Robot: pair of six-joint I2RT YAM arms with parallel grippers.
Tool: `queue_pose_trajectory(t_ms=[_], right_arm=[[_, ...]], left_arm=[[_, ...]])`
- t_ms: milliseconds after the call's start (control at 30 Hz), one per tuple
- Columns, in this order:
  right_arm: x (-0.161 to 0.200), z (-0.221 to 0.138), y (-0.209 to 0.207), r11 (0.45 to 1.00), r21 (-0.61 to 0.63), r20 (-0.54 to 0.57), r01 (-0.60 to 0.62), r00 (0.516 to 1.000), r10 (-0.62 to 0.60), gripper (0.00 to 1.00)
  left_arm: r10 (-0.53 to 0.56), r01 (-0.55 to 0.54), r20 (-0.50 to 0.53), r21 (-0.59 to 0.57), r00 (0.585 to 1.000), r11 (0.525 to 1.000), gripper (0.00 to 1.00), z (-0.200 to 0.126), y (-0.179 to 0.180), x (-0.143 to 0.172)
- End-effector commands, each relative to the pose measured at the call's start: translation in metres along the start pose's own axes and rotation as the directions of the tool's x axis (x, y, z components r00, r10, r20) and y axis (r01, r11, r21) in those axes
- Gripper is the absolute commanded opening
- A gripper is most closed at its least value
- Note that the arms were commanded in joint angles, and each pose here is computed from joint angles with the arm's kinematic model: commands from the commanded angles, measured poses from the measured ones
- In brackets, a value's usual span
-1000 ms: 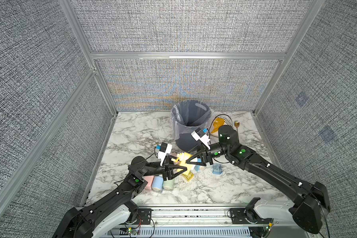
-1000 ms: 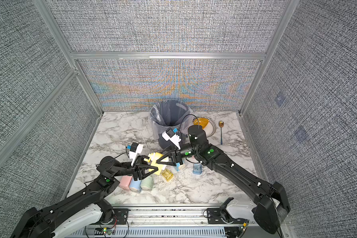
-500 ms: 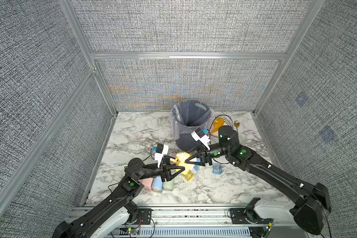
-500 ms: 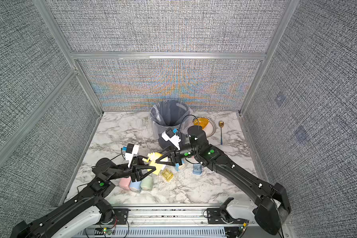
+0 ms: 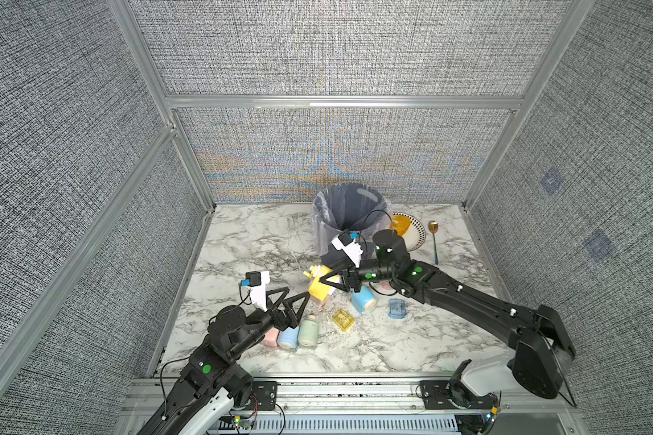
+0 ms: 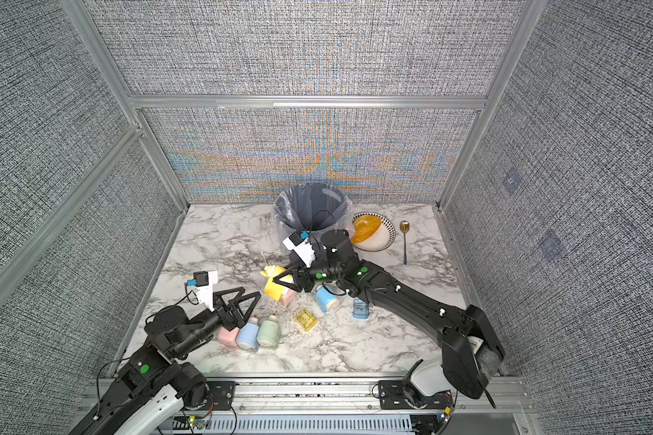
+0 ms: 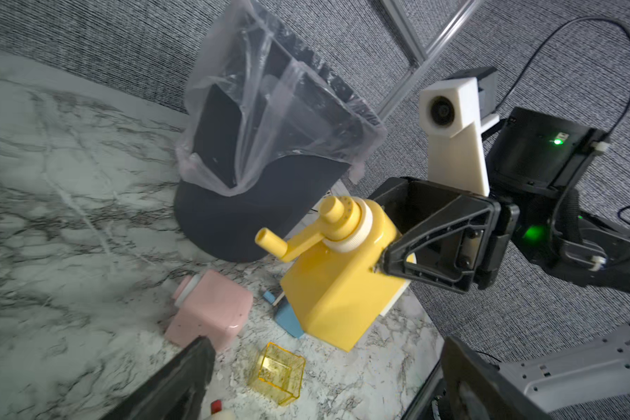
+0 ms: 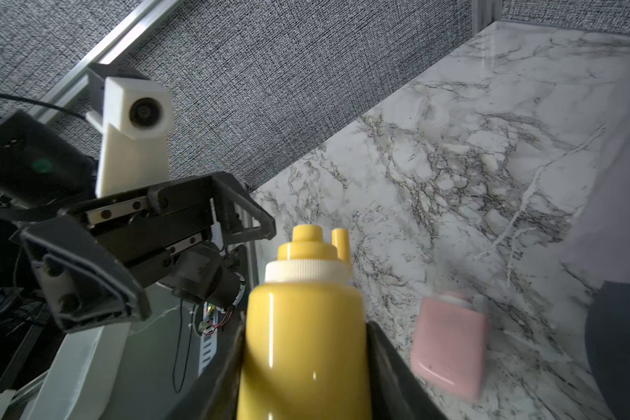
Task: Take out the pencil sharpener tray and clean the shavings
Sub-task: Place the pencil sharpener at the center of the board.
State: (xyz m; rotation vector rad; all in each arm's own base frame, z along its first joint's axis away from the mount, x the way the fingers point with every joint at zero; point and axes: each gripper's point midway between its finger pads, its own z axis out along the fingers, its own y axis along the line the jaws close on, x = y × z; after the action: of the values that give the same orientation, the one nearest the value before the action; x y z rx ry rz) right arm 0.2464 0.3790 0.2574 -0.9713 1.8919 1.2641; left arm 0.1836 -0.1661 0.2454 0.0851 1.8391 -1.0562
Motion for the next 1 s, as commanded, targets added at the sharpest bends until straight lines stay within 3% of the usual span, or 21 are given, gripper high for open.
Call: queue_pose_trajectory(t_ms=[0, 433, 733, 967], right_arm=[[-0.021, 0.018, -0.013, 0.99, 0.113, 0.058, 0.082, 0.994, -0.089, 0.33], [-0.008, 0.128, -0.06, 0.894, 0.367, -0.115, 0.257, 0.966, -0.23, 0.33], [0.017, 0.165, -0.109, 0.822, 0.483, -0.191, 0.3, 0.953, -0.235, 0.33], [0.038, 0.186, -0.13, 0.809, 0.502, -0.228, 0.305, 0.949, -0.216, 0.33]], left_arm=[[-0.015, 0.024, 0.055, -0.155, 0.998, 0.988, 1.0, -0.014, 0.029, -0.004], [0.006, 0.021, 0.161, -0.163, 0.987, 0.986, 1.0, -0.04, 0.029, -0.019], [0.005, 0.021, 0.175, -0.148, 0.985, 0.989, 1.0, -0.043, 0.026, -0.021], [-0.003, 0.029, 0.176, -0.141, 0.984, 0.99, 1.0, -0.04, 0.028, -0.019]])
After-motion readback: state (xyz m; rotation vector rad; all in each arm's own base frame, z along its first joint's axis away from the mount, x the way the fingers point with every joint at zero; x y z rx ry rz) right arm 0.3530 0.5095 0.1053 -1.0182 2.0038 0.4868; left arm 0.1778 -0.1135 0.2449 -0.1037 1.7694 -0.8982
